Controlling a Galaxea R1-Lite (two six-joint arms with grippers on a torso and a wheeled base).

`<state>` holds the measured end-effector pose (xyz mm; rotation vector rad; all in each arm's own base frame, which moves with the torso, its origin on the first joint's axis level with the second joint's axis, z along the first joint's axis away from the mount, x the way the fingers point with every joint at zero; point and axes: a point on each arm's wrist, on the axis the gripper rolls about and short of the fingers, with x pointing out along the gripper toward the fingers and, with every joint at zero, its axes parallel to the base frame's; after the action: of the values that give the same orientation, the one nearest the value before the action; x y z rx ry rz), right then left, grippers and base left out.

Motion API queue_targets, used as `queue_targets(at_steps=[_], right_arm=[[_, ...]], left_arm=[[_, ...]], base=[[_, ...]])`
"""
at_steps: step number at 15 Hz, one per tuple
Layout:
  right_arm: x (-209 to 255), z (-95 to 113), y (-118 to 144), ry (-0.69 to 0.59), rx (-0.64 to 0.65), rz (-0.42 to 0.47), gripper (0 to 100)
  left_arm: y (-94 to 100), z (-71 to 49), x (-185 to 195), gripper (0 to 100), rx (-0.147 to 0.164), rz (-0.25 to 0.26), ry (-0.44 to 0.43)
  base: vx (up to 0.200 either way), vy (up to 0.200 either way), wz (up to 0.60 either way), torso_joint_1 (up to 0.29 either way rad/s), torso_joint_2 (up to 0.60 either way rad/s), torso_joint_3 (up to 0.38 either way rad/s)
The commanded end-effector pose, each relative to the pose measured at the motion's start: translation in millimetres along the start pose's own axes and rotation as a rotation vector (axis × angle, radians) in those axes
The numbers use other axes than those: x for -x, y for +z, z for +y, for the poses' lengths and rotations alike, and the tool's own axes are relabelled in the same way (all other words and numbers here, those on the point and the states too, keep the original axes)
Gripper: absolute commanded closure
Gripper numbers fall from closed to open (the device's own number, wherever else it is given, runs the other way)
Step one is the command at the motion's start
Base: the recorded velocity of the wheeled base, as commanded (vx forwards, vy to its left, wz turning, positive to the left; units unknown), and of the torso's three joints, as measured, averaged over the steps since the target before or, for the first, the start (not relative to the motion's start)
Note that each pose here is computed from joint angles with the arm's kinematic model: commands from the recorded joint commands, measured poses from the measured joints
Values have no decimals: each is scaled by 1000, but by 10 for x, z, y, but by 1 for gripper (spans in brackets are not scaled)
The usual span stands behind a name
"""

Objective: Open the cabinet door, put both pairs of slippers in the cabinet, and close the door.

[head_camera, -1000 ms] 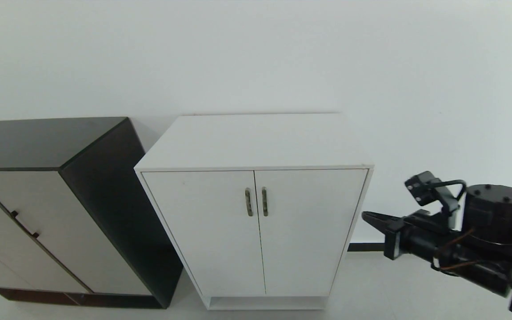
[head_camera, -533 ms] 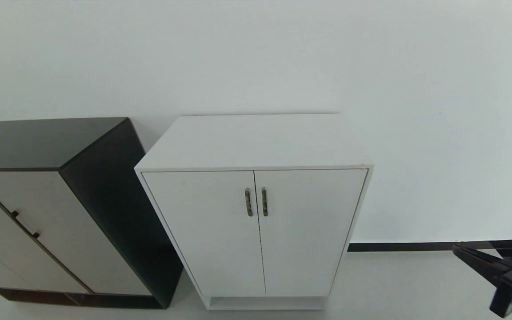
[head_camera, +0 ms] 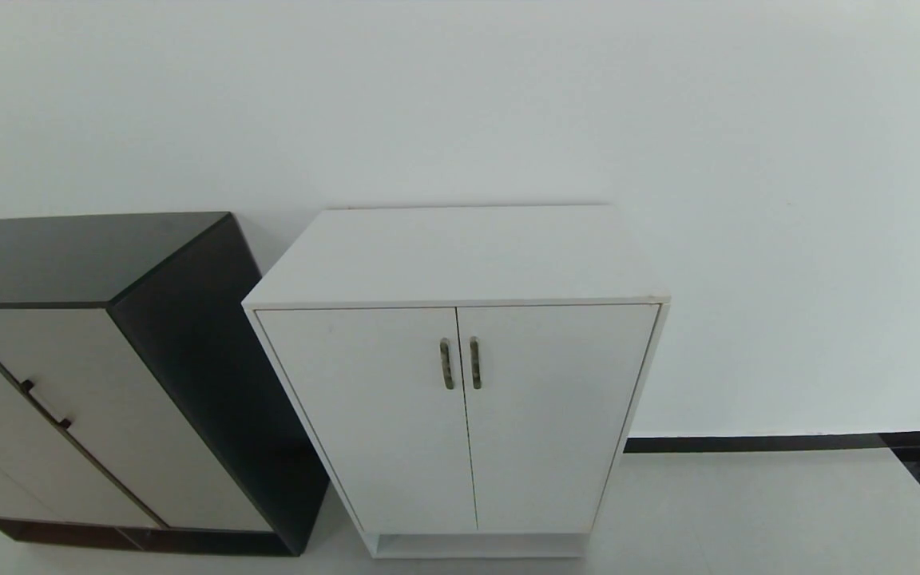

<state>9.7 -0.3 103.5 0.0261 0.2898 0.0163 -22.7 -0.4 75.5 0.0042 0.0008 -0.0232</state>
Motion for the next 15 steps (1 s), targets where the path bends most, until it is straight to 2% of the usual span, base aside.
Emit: queue_targets(at_steps=[1,4,6,7,10,12,15], right_arm=[[166,-22,-118,-66,-11,-123,100],[131,-25,-296,-94,-21,-147,100],[157,-23,-306,-98,-9,-180,100],[177,-17,-324,-47,44,-208,100],[143,-17,-306,-2,75,-161,100],[146,-33,-308,110,97,-169,100],[163,-41,-316,111,60,-192,100]], left_arm=[[0,0,-1,100,0,1,0],[0,0,-1,100,0,1,2],[0,0,-1,100,0,1,0],[0,0,-1,100,0,1,0],[0,0,-1,100,0,1,0],[0,0,-1,100,0,1,0],[0,0,-1,100,0,1,0]], base=[[0,0,0,0,0,0],[0,0,0,0,0,0],[0,0,0,0,0,0],[0,0,0,0,0,0],[0,0,0,0,0,0],[0,0,0,0,0,0],[0,0,0,0,0,0]])
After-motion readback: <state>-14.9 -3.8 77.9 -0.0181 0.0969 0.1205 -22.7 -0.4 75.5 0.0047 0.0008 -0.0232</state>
